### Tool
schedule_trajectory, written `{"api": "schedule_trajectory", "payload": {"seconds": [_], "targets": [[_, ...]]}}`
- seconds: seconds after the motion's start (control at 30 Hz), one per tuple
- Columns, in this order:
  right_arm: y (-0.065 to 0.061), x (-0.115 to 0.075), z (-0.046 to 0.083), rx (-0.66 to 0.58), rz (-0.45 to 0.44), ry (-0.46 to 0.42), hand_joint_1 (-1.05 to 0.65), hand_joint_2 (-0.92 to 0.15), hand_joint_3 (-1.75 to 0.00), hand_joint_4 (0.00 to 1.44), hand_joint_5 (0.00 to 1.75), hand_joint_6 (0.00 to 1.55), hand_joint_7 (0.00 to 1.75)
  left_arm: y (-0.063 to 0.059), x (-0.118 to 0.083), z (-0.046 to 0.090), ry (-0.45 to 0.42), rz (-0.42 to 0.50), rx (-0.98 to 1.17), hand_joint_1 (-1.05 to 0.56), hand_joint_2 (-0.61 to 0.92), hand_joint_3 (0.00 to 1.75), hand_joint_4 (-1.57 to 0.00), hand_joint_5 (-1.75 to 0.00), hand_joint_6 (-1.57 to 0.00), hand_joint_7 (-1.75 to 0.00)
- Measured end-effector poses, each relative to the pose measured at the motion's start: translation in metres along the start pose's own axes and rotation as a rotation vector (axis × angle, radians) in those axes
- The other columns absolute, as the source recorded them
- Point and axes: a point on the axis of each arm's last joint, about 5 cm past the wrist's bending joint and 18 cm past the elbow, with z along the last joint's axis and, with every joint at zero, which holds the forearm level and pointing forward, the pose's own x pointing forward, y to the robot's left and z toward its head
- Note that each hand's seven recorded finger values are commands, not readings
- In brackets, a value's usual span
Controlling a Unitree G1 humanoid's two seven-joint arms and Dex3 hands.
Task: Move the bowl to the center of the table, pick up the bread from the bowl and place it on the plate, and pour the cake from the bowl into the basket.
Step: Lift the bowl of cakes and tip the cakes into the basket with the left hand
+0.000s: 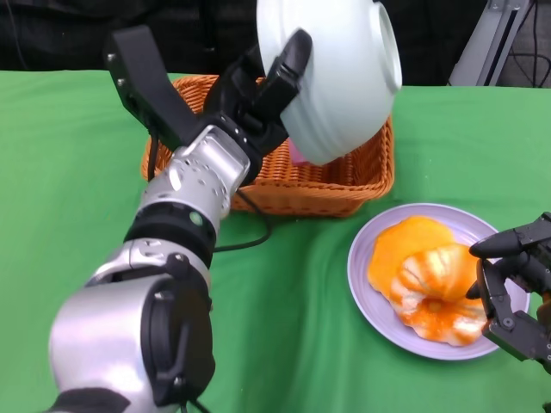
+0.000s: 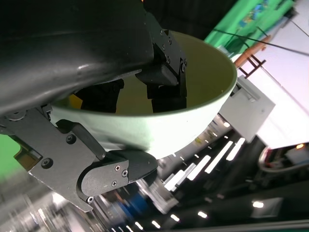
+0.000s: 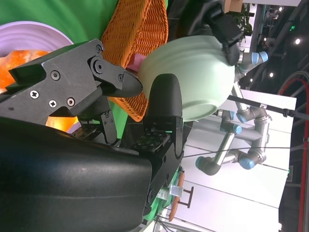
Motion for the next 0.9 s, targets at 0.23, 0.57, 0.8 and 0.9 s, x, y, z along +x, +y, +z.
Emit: {"api": "schedule_trajectory", "payload": {"seconds": [0.23,0.57,0.8,0.9], "targets": [[-0.0003,-0.0010,-0.0002,-0.001,0.000,0.003,-0.06,-0.64,-0.85,0.65,1.59,0.64,1.27,0.0004,-0.0005,0.0016,0.054,0.002,-0.152,-0.23,0.69,0.94,-0.85,-1.75,-0.67,-1.73],[-0.0005,-0.0010,-0.0002,-0.001,-0.001,0.003,-0.07,-0.65,-0.82,0.66,1.59,0.64,1.27,0.0032,-0.0019,0.0035,0.058,0.016,-0.232,-0.25,0.91,0.57,-0.85,-1.75,-0.65,-1.74],[-0.0006,-0.0010,-0.0002,0.009,-0.003,0.003,-0.08,-0.66,-0.81,0.66,1.58,0.64,1.27,0.0039,-0.0023,0.0033,0.060,0.014,-0.259,-0.30,0.92,0.49,-0.83,-1.75,-0.65,-1.75],[-0.0006,-0.0010,-0.0002,0.009,-0.003,0.003,-0.08,-0.66,-0.81,0.66,1.58,0.64,1.27,0.0041,-0.0025,0.0032,0.064,0.007,-0.290,-0.32,0.92,0.50,-0.81,-1.75,-0.63,-1.75]]}}
